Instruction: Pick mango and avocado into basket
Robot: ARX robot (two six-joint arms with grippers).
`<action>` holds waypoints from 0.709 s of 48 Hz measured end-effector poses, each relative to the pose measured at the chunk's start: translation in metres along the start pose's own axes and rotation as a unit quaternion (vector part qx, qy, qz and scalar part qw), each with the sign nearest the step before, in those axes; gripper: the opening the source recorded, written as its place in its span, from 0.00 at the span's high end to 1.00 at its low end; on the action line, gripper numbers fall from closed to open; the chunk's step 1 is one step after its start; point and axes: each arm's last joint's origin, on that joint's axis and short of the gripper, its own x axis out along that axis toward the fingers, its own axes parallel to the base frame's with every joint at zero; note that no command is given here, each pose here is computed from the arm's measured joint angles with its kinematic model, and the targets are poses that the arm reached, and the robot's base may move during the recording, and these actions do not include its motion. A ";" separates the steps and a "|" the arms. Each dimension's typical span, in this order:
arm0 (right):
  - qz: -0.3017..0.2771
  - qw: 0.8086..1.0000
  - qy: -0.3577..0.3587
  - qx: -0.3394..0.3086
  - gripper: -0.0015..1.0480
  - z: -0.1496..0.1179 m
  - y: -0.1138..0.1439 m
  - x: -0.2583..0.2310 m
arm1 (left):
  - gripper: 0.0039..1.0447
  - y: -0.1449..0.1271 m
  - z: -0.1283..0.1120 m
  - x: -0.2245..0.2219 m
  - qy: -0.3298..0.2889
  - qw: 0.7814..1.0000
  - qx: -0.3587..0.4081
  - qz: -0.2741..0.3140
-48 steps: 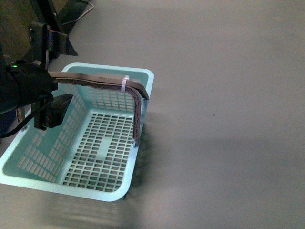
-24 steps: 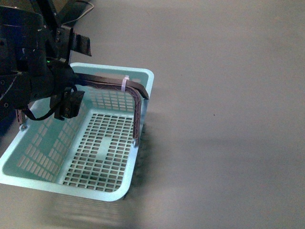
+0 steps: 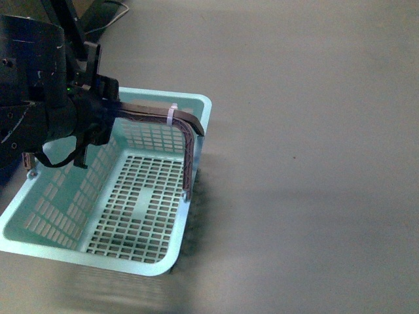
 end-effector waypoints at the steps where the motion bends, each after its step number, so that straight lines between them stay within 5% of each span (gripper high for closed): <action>1: 0.000 1.000 0.000 0.000 0.08 0.000 0.000 0.000 | 0.77 0.000 0.000 0.000 0.000 1.000 -0.008 0.000; 17: 0.000 1.000 0.000 0.000 0.08 0.000 0.000 0.000 | 0.83 -0.007 -0.002 -0.039 -0.006 1.000 -0.006 -0.003; 34: 0.000 1.000 0.000 0.000 0.08 0.000 0.000 0.000 | 0.84 -0.065 0.010 -0.185 -0.046 0.991 -0.060 -0.112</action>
